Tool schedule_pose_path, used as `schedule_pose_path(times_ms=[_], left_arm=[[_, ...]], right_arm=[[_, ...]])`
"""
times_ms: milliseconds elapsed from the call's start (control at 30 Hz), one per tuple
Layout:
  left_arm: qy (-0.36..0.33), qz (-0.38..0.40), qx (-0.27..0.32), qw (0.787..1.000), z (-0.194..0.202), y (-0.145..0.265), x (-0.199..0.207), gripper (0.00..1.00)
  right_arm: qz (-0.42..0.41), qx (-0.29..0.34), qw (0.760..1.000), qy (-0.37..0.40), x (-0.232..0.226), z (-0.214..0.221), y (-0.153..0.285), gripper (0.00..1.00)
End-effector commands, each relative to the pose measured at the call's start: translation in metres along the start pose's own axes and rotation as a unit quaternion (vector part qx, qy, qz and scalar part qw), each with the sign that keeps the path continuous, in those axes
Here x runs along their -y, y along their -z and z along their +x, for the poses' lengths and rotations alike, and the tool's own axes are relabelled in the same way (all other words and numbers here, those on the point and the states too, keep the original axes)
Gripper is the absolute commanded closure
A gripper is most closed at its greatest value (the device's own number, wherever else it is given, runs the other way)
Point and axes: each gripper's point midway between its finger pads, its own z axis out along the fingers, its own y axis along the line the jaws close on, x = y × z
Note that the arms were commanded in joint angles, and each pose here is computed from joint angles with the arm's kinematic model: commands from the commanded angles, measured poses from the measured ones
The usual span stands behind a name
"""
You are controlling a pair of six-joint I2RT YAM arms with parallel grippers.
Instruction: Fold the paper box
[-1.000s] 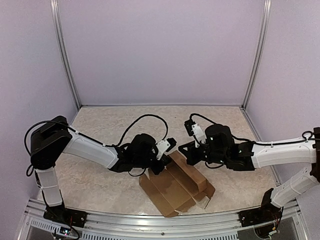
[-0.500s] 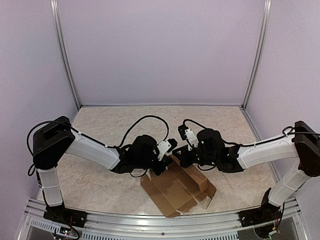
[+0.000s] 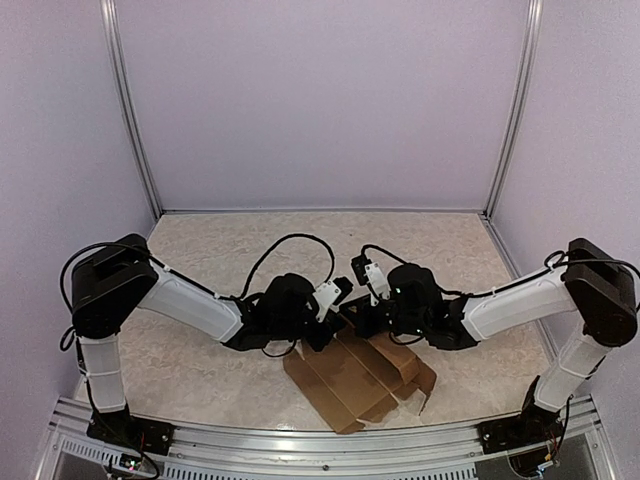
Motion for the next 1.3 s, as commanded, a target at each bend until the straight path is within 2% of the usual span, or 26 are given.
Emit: schedule_pose_path(times_ms=[0,233,367,633,1133,1267], left_arm=[[0.019,-0.014,-0.003,1.0,0.016,-0.005,-0.002,0.82],[0.037,-0.024,0.016,0.999,0.013,-0.006,-0.004,0.73],[0.04,-0.029,0.025,0.998,0.009,-0.01,-0.006,0.71],[0.039,-0.017,0.02,0.999,0.012,-0.022,-0.002,0.71],[0.053,-0.016,0.047,0.997,-0.004,-0.027,0.002,0.72],[0.059,-0.013,0.054,0.997,-0.008,-0.028,0.003,0.78]], right_arm=[[0.01,-0.038,0.999,-0.009,0.012,0.03,-0.002,1.0],[0.008,-0.033,0.999,-0.018,0.012,0.03,0.001,1.0],[0.001,-0.033,0.999,-0.022,0.009,0.03,0.001,1.0],[-0.011,-0.032,0.999,-0.029,0.006,0.031,0.002,1.0],[-0.016,-0.04,0.998,-0.035,0.004,0.036,-0.003,1.0],[-0.017,-0.039,0.998,-0.037,0.004,0.035,-0.003,1.0]])
